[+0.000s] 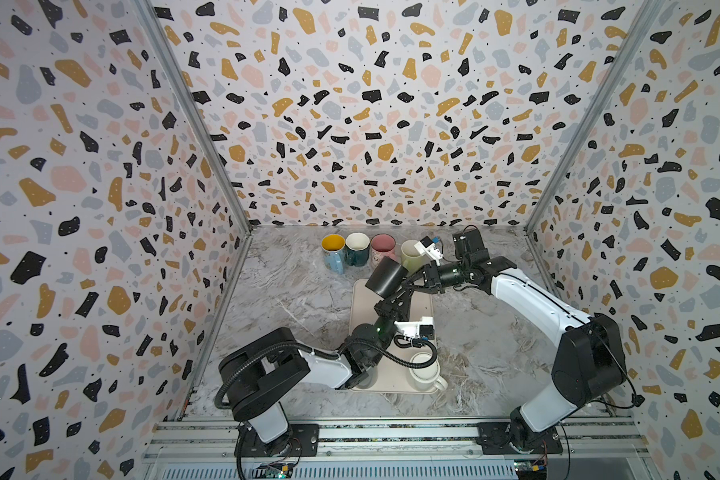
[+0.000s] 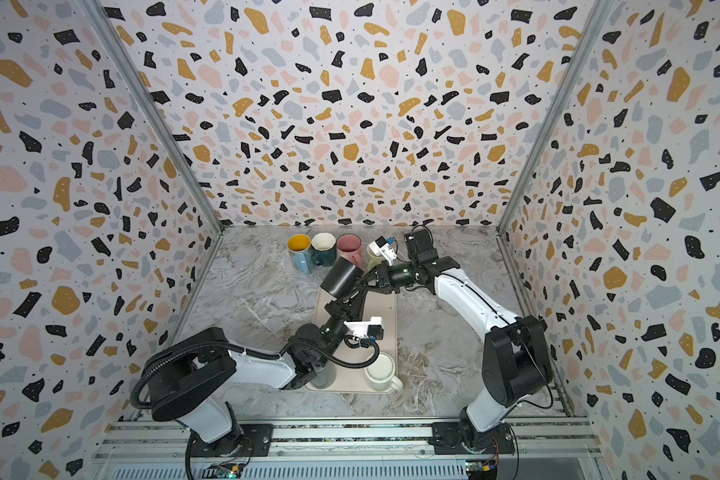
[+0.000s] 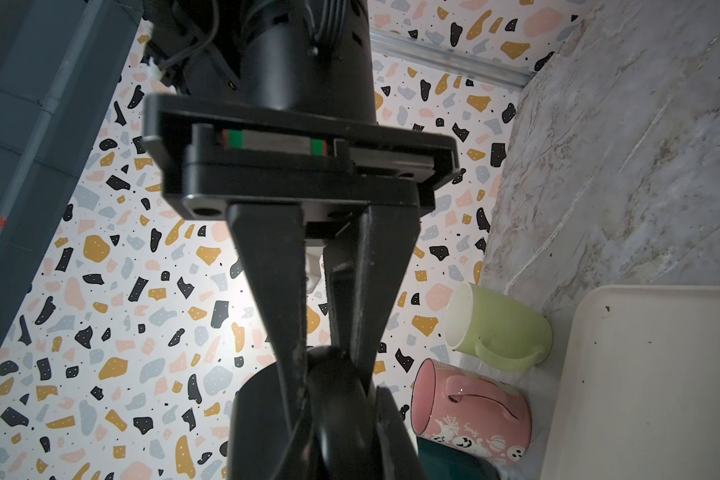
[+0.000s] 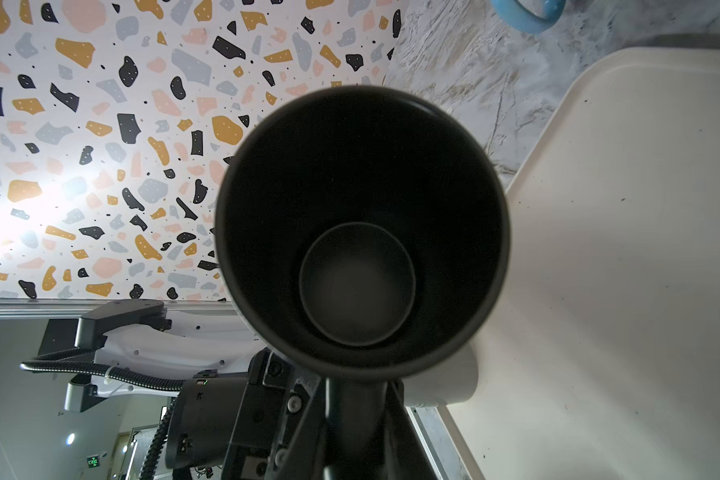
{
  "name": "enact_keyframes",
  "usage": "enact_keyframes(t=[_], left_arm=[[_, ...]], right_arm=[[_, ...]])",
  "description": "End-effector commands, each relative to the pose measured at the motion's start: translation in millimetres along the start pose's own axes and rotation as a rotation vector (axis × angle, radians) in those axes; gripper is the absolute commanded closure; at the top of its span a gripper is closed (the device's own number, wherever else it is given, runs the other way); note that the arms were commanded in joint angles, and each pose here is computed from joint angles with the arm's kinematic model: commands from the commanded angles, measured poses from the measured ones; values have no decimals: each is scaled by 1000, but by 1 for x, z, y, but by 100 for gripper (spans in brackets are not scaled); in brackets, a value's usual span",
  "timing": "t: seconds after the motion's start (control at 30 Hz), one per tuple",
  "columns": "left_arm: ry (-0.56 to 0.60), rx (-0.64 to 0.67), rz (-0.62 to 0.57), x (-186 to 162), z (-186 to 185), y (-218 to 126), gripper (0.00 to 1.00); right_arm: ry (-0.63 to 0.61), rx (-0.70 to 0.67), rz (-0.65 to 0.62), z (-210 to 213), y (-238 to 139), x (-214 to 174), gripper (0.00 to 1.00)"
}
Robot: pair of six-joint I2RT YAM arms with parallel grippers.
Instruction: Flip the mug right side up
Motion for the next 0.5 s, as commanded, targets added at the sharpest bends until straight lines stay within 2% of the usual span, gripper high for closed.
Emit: enact_keyframes(t=[0.0,0.1,0.2,0.47], left_arm=[[-187,505,-47,-3,88,-14,100],[-191,507,-35,-4,89,-13,100],[-182,503,-29,-3,89,-11,82],[-162,499,-7,-4,90,-10,71]], right_arm=[[-21,-2,16,-2,4,-6,100],[-38,-2,-4,2,2,-5,100],[-56,5,-27,6,0,-4,100],[-85,29,-78,13,-6,1,100]])
Point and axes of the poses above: each gripper's point midway between its finger pads, its own y axis out along the fingers, its own z axis along the line the jaws close on, x = y × z, the point moved 10 cm from there along -y, back along the fingers, and after that the axes turned 11 degrees about y, right-handed, at the moved point
